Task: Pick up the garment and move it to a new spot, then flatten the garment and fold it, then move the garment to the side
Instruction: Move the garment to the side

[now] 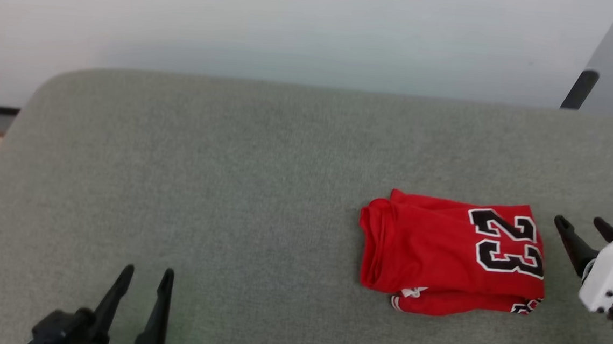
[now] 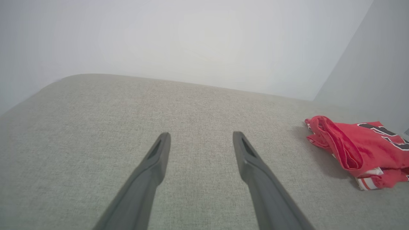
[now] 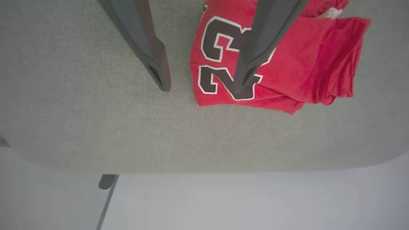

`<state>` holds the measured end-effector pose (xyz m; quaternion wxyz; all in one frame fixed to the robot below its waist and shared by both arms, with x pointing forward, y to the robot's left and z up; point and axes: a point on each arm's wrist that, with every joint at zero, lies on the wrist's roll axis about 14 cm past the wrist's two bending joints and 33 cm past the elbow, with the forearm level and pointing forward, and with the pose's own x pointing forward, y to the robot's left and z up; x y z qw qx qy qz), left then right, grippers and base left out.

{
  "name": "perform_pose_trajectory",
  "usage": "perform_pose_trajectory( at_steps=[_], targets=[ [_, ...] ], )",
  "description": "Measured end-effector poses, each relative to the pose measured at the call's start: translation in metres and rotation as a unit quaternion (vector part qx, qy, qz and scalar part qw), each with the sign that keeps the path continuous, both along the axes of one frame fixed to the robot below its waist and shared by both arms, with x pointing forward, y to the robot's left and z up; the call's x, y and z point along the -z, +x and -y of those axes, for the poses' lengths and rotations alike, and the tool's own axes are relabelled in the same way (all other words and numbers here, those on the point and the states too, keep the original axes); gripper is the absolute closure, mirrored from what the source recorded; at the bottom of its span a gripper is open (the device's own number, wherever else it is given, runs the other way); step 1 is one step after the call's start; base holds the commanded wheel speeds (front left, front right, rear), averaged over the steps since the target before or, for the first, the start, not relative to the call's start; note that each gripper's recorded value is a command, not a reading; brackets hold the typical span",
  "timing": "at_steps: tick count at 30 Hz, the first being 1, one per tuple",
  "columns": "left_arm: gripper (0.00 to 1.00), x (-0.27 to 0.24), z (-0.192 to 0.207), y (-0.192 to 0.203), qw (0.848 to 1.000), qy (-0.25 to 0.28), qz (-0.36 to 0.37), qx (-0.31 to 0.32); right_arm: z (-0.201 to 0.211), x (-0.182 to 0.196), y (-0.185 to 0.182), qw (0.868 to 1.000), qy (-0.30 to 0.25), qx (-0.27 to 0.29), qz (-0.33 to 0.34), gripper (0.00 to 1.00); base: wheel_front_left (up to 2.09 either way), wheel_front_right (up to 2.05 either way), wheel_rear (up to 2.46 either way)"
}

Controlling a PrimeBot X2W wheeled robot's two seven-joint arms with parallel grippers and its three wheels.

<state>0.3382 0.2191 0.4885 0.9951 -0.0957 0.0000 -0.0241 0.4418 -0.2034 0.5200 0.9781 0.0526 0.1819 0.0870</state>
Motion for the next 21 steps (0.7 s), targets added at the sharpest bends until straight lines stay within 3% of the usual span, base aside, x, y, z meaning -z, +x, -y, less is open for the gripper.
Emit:
perform_pose_trajectory(
  at_steps=[3, 8, 13, 21],
  targets=[
    [0.00, 0.007, 0.002, 0.009, 1.000, 0.000, -0.010, 0.006, 0.002, 0.028, 0.007, 0.995, 0.001, -0.006, -0.099, 0.00, 0.00, 0.00, 0.00],
    [0.00, 0.019, 0.002, 0.022, 1.000, -0.004, -0.027, 0.007, -0.006, 0.064, 0.007, 0.972, 0.006, -0.029, -0.235, 0.00, 0.00, 0.00, 0.00],
    [0.00, 0.026, 0.005, 0.037, 0.999, -0.008, -0.035, 0.009, -0.006, 0.092, 0.013, 0.950, -0.004, -0.024, -0.310, 0.00, 0.00, 0.00, 0.00],
    [0.00, 0.040, 0.005, 0.051, 0.999, -0.010, -0.052, 0.008, -0.009, 0.129, 0.024, 0.934, -0.026, -0.017, -0.356, 0.00, 0.00, 0.00, 0.00]
  ],
)
